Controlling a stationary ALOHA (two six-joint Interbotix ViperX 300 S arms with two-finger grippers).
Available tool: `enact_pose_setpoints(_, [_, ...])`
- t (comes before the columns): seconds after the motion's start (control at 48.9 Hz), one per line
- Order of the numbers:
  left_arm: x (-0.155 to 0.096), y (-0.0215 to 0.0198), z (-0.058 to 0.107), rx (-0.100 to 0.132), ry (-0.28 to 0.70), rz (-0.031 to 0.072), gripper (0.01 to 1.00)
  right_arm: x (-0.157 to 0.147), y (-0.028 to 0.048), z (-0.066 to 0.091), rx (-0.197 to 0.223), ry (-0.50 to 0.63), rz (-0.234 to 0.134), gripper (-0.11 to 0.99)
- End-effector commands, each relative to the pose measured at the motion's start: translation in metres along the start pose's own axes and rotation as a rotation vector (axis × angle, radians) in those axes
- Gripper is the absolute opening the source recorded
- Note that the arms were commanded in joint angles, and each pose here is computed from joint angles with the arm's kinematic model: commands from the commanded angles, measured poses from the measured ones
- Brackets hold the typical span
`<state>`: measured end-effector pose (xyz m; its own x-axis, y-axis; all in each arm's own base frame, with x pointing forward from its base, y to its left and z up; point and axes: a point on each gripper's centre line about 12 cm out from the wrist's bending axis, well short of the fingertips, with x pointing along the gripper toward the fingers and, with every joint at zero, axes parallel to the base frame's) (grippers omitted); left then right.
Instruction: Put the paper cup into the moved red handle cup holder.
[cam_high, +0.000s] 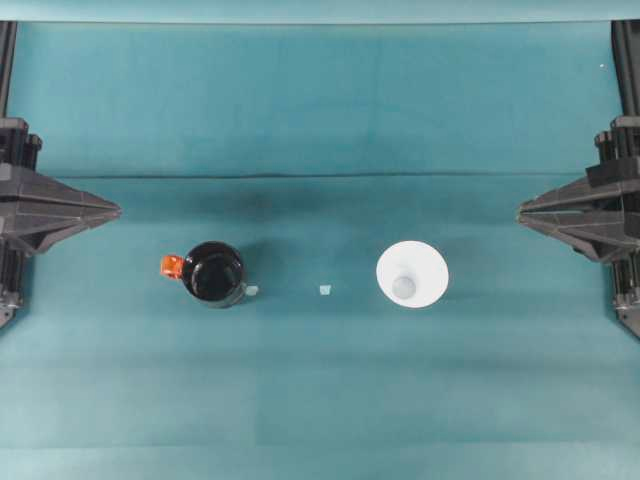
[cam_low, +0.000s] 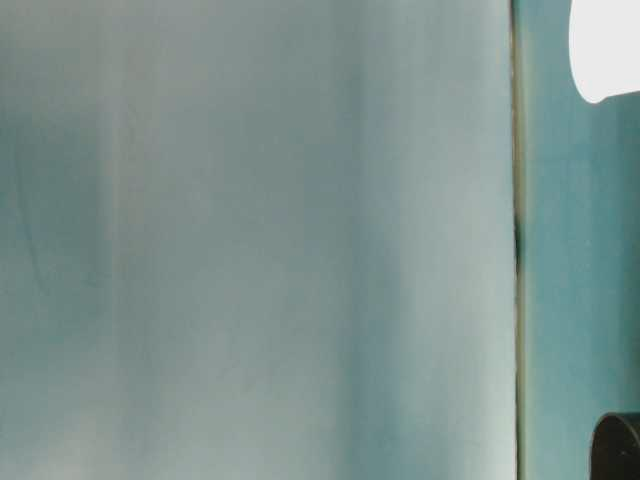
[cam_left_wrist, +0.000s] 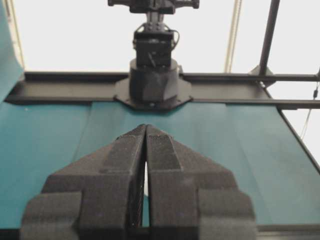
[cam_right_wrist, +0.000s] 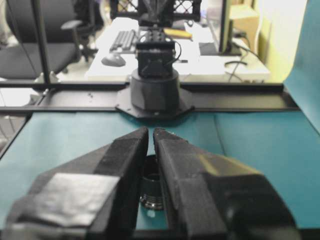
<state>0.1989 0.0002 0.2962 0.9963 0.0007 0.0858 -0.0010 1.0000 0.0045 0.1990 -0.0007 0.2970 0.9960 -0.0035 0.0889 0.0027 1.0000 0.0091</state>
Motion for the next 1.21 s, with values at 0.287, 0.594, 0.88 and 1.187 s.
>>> enact_pose_setpoints(0.287, [0.009,-0.0001,0.013,-0.021,0.204,0.001,0.028,-0.006,0.0001,-0.006,0.108,0.152,-0.01,-0.06])
enact_pose_setpoints(0.594, [0.012,-0.0001,-0.01,-0.071,0.517,0.018,0.028,-0.01,-0.0016,-0.006,0.121,0.2,-0.022,-0.07])
enact_pose_setpoints(0.88, [0.021,-0.0013,-0.046,-0.136,0.795,0.054,0.028,-0.005,-0.006,-0.018,0.192,0.322,-0.061,-0.07])
enact_pose_setpoints(1.187, [0.028,0.0017,-0.072,-0.118,1.039,0.083,0.028,-0.003,-0.0088,-0.025,0.208,0.383,-0.083,-0.07])
